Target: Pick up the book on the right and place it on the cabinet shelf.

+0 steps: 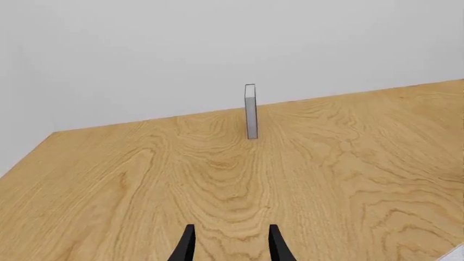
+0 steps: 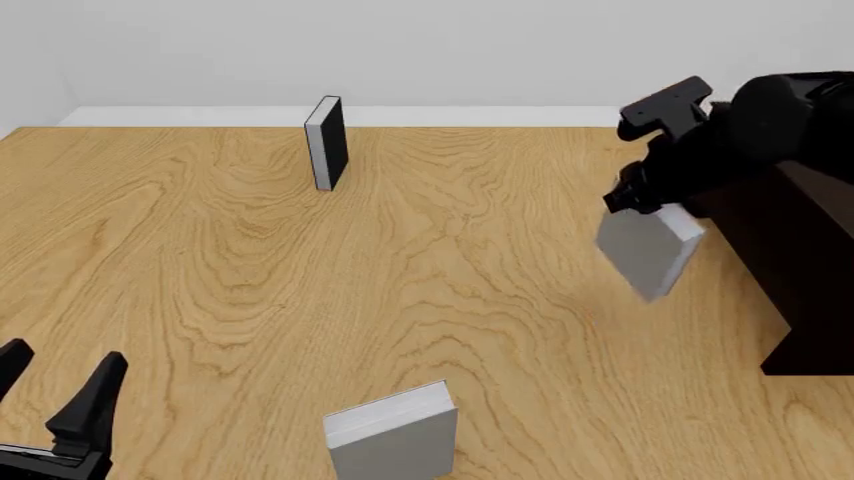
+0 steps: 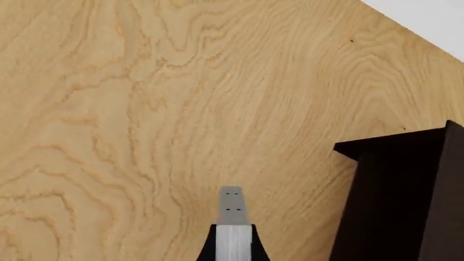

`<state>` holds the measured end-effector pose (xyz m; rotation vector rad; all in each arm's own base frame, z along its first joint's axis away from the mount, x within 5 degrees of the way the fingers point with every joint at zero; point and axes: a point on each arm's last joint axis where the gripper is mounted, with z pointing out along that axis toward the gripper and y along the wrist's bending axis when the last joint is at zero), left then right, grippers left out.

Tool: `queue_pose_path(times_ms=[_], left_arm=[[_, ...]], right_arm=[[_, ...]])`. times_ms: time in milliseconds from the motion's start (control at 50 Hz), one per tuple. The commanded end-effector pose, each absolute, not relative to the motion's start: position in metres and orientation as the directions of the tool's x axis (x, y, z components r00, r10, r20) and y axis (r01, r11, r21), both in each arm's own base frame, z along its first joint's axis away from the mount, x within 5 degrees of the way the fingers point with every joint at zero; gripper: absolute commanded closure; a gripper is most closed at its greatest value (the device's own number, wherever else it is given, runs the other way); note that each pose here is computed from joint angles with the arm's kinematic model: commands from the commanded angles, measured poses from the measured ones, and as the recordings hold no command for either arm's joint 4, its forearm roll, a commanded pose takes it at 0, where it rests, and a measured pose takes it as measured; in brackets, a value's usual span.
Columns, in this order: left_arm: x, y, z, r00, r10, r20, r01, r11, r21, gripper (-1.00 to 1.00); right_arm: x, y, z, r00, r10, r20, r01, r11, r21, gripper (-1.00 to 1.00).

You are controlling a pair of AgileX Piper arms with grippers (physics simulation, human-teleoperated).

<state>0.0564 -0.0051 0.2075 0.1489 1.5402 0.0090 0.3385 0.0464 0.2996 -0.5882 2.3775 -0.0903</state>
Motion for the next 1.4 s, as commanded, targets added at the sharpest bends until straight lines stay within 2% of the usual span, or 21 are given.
queue_pose_path(times_ms=[20,80,120,140,220,340,420,540,600,660,780,860,920,980,1020,1160,1200,1260,1380,1400], left_arm=[[0.056,-0.005,0.208,0.034,0.1,-0.994,0.093,0.99,0.102,-1.0],[0.056,-0.005,0.208,0.034,0.1,-0.994,0.093,0.99,0.102,-1.0],[0.056,-0.005,0.208,0.034,0.098,-0.995,0.093,0.99,0.101,-1.0],[0.056,-0.006,0.207,0.033,0.1,-0.994,0.095,0.99,0.102,-1.0],[0.056,-0.006,0.207,0.032,0.1,-0.995,0.095,0.99,0.102,-1.0],[0.056,-0.006,0.207,0.031,0.099,-0.995,0.095,0.99,0.101,-1.0],[0.056,-0.006,0.207,0.031,0.099,-0.995,0.097,0.99,0.102,-1.0],[0.056,-0.006,0.207,0.033,0.1,-0.994,0.099,0.99,0.103,-1.0],[0.056,-0.006,0.207,0.033,0.102,-0.994,0.099,0.99,0.104,-1.0],[0.056,-0.006,0.207,0.033,0.102,-0.994,0.099,0.99,0.104,-1.0],[0.056,-0.006,0.207,0.032,0.103,-0.994,0.101,0.989,0.105,-1.0],[0.056,-0.006,0.207,0.033,0.111,-0.993,0.101,0.988,0.113,-1.0],[0.056,-0.006,0.207,0.033,0.107,-0.994,0.1,0.989,0.11,-1.0],[0.056,-0.006,0.207,0.034,0.108,-0.994,0.099,0.989,0.111,-1.0],[0.056,-0.006,0.207,0.033,0.108,-0.994,0.098,0.989,0.111,-1.0],[0.056,-0.006,0.208,0.035,0.107,-0.994,0.099,0.989,0.11,-1.0],[0.056,-0.006,0.208,0.035,0.109,-0.993,0.098,0.989,0.112,-1.0],[0.056,-0.006,0.208,0.036,0.108,-0.994,0.097,0.989,0.111,-1.0],[0.056,-0.006,0.208,0.038,0.107,-0.994,0.097,0.989,0.11,-1.0],[0.056,-0.006,0.208,0.038,0.106,-0.994,0.096,0.989,0.11,-1.0]], right_arm=[[0.329,0.041,0.314,-0.589,-0.503,-0.633,-0.413,0.86,-0.299,1.0],[0.319,0.051,0.315,-0.504,-0.591,-0.63,-0.477,0.798,-0.367,1.0],[0.323,0.034,0.31,-0.542,-0.572,-0.616,-0.444,0.817,-0.367,1.0],[0.318,0.038,0.309,-0.497,-0.62,-0.607,-0.475,0.78,-0.407,1.0],[0.317,0.036,0.316,-0.466,-0.625,-0.626,-0.459,0.776,-0.433,1.0],[0.305,0.04,0.328,-0.329,-0.704,-0.629,-0.459,0.702,-0.545,1.0],[0.303,0.039,0.328,-0.307,-0.716,-0.627,-0.449,0.69,-0.568,1.0],[0.29,0.053,0.32,-0.212,-0.774,-0.597,-0.483,0.614,-0.625,1.0],[0.288,0.052,0.324,-0.197,-0.767,-0.61,-0.462,0.622,-0.633,1.0],[0.28,0.054,0.314,-0.157,-0.805,-0.572,-0.474,0.569,-0.672,1.0],[0.275,0.049,0.316,-0.13,-0.809,-0.573,-0.438,0.566,-0.699,1.0],[0.266,0.049,0.299,-0.075,-0.86,-0.505,-0.441,0.483,-0.757,1.0],[0.263,0.047,0.296,-0.053,-0.872,-0.487,-0.42,0.462,-0.781,1.0],[0.259,0.044,0.284,-0.014,-0.906,-0.424,-0.398,0.394,-0.828,1.0],[0.259,0.04,0.284,-0.019,-0.907,-0.421,-0.378,0.396,-0.837,1.0],[0.249,0.04,0.257,0.053,-0.954,-0.296,-0.352,0.259,-0.899,1.0],[0.249,0.039,0.262,0.057,-0.949,-0.31,-0.312,0.278,-0.908,1.0],[0.245,0.04,0.25,0.08,-0.961,-0.266,-0.308,0.23,-0.923,1.0],[0.241,0.04,0.243,0.104,-0.969,-0.224,-0.267,0.19,-0.945,1.0],[0.24,0.039,0.238,0.112,-0.976,-0.189,-0.253,0.156,-0.955,1.0]])
